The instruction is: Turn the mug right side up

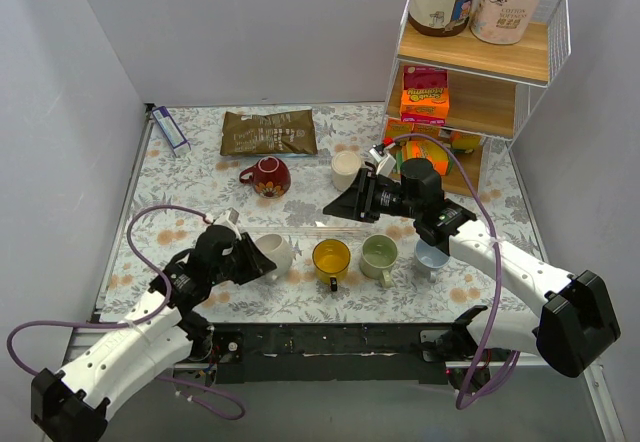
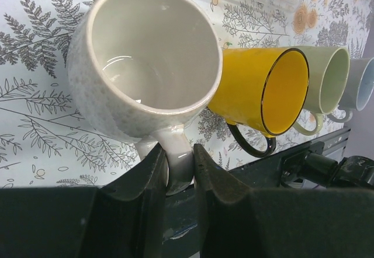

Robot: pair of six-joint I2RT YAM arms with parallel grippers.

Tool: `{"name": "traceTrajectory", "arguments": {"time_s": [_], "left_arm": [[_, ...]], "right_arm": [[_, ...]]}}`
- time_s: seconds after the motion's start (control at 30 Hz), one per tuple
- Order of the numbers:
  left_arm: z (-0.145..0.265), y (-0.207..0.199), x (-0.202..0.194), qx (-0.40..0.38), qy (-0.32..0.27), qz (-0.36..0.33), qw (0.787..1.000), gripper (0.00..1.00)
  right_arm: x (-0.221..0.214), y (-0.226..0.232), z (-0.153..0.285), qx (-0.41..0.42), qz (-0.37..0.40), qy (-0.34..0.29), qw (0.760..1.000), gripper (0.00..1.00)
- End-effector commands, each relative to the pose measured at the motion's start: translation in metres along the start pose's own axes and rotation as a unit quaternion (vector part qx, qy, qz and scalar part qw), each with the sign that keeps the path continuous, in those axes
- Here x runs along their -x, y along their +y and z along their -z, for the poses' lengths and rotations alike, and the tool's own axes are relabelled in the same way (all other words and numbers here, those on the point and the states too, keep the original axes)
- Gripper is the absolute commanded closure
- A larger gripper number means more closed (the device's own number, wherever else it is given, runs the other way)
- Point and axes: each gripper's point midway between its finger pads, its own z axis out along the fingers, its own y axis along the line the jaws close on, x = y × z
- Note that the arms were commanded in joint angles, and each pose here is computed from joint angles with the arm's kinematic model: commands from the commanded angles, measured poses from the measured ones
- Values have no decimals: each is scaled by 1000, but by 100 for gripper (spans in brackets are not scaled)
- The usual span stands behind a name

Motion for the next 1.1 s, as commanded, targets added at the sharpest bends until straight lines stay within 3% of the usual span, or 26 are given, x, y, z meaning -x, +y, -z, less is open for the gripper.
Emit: {"name": "traceTrajectory", "arguments": {"time_s": [0.0,0.43,0.93,1.07], "left_arm": [[-4,-25,15,-44,-50,-1,998,100],[-23,-12,-20,-38,-71,-60,995,100],[-33,-6,-61,28,-64,-91,993,76],[-31,-12,-62,25,-68,-95,993,77]], "right_arm": [[7,8,6,12,18,-14,1000,44],[7,-1,9,4,11,-15,1000,44],[8,-12,10,-12,2,-17,1000,44],[8,-18,10,-19,-2,-17,1000,44]]}}
